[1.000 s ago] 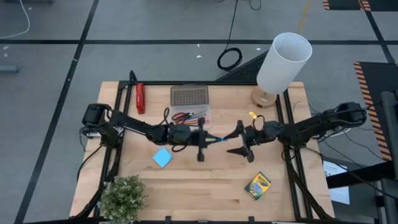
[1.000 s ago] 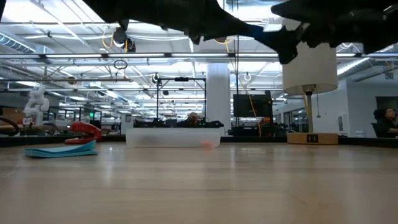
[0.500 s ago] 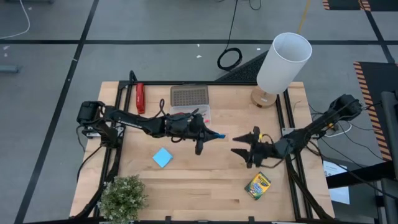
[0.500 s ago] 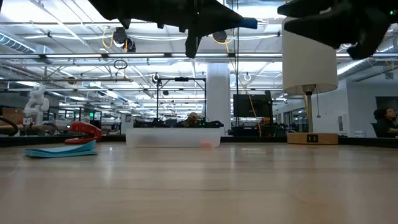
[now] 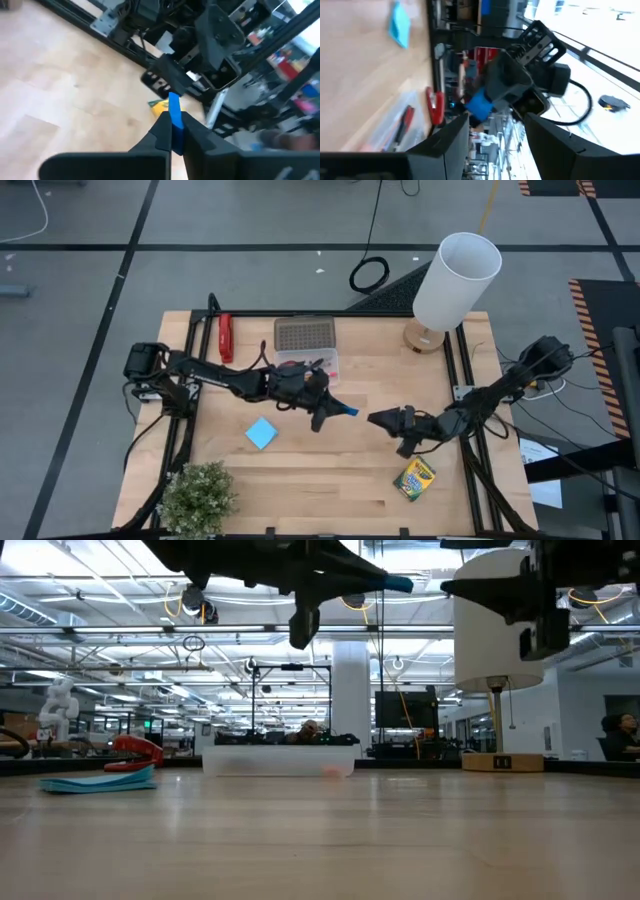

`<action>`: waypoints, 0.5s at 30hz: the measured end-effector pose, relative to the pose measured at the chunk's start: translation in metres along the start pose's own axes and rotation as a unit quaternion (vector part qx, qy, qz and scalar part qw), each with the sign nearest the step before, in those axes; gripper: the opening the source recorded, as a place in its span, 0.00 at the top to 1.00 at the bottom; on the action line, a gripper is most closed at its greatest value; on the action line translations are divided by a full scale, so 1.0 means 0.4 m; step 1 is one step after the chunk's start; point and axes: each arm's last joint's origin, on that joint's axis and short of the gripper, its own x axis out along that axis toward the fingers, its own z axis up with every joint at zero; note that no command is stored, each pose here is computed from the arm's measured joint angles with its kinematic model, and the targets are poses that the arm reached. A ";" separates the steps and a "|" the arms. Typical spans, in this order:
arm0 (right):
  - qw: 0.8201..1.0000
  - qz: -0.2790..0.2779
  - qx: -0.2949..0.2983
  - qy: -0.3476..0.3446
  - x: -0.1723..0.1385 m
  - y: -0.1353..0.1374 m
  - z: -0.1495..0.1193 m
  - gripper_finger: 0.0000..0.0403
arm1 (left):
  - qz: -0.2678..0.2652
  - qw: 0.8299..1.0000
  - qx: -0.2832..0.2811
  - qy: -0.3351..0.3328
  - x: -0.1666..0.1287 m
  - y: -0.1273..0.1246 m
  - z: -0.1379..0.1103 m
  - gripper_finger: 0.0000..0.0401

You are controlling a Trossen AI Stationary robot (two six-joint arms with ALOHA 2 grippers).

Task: Pack school essentials
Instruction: Put the blue eraser into the black supply box

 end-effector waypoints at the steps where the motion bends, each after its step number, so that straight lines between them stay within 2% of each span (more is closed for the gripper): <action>1: 1.000 -0.006 0.003 0.000 0.003 -0.003 -0.004 0.54 | -0.008 1.000 -0.014 0.002 0.000 0.000 0.002 0.97; 4: 1.000 -0.004 0.000 -0.005 0.013 0.000 -0.015 0.54 | -0.027 0.998 -0.050 0.011 -0.001 -0.001 0.004 0.96; 9: 0.998 0.012 -0.058 -0.033 0.024 0.012 -0.024 0.54 | -0.055 0.992 -0.112 0.018 -0.002 -0.005 0.010 0.91; 15: 0.993 -0.002 -0.110 -0.048 0.031 0.007 -0.031 0.54 | -0.050 0.990 -0.128 0.017 -0.003 0.000 0.012 0.96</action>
